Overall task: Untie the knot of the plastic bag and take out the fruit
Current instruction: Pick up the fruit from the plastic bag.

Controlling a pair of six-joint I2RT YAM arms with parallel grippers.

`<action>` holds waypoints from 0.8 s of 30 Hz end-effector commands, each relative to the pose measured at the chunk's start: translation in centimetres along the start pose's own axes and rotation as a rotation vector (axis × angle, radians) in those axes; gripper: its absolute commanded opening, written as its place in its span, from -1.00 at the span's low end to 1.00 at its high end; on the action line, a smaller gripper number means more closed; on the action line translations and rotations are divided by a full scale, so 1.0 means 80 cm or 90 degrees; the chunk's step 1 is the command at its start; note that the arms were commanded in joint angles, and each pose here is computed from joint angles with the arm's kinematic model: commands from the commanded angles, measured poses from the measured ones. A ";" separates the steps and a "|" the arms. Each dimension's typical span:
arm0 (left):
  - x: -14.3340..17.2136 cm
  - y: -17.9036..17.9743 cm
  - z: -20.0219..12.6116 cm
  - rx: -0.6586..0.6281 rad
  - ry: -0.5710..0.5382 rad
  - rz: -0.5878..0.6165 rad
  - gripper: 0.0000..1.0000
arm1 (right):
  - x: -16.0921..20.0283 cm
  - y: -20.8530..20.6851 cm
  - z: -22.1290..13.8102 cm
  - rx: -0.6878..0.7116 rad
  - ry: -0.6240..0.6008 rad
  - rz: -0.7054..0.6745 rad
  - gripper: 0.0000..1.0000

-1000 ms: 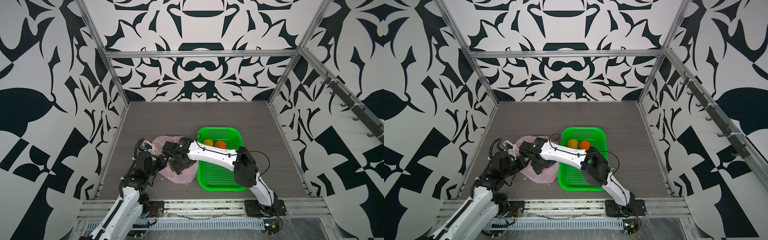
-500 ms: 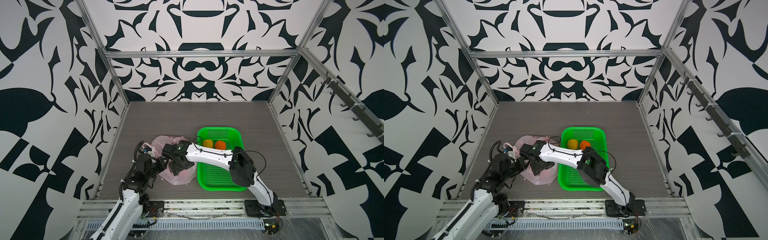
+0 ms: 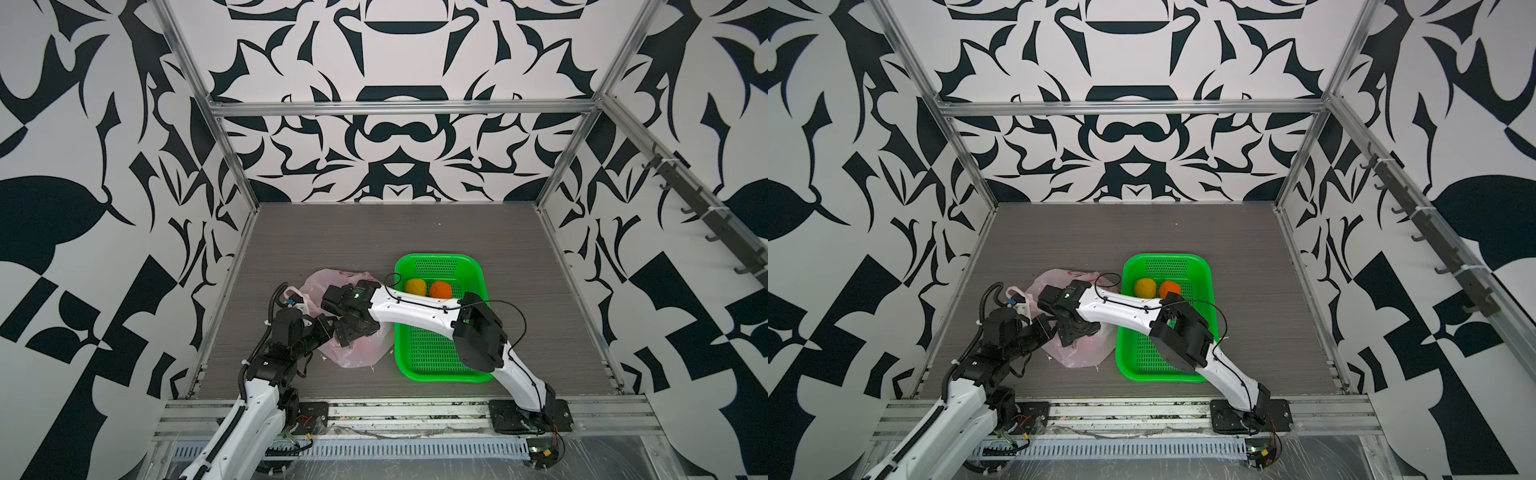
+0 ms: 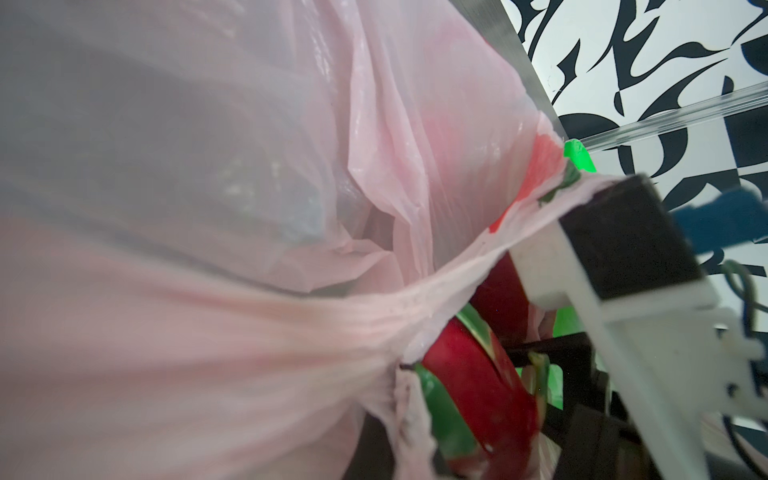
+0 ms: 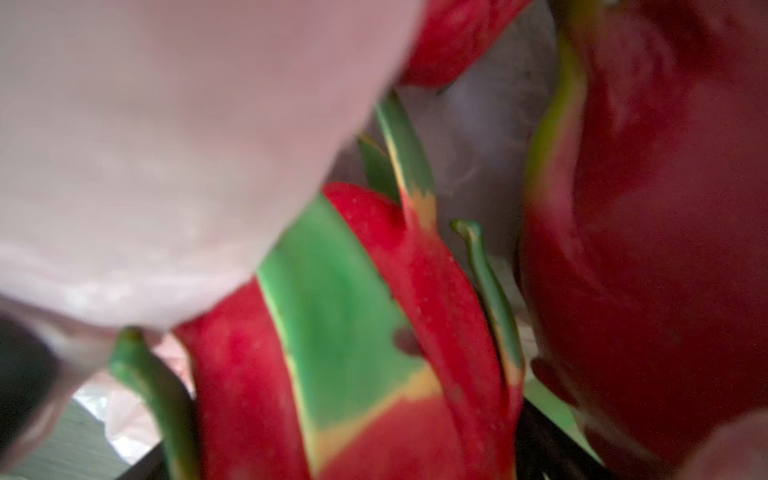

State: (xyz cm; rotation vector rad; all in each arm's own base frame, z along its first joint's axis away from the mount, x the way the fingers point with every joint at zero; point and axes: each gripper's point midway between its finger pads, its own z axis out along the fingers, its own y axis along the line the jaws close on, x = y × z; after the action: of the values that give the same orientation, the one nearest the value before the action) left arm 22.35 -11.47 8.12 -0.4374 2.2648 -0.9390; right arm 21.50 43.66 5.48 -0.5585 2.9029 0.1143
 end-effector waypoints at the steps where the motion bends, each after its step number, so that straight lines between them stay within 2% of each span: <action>1: 0.007 0.007 0.002 -0.001 0.008 -0.012 -1.00 | -0.020 0.000 0.003 -0.012 -0.031 0.040 0.91; 11: 0.006 0.006 0.004 0.001 0.010 -0.011 -1.00 | -0.039 0.003 -0.008 -0.047 -0.048 0.073 0.97; 17: 0.003 0.002 0.003 0.006 0.005 -0.008 -1.00 | -0.040 -0.007 0.004 -0.026 -0.044 0.088 0.97; 24: 0.000 -0.001 0.004 0.009 0.001 -0.007 -1.00 | -0.028 -0.018 0.022 0.009 -0.019 0.061 0.97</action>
State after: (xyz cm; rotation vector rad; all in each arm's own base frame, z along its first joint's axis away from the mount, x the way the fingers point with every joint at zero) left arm 22.46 -11.51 7.79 -0.4501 2.2683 -0.9430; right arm 23.84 44.46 5.43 -0.4099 2.8950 0.2114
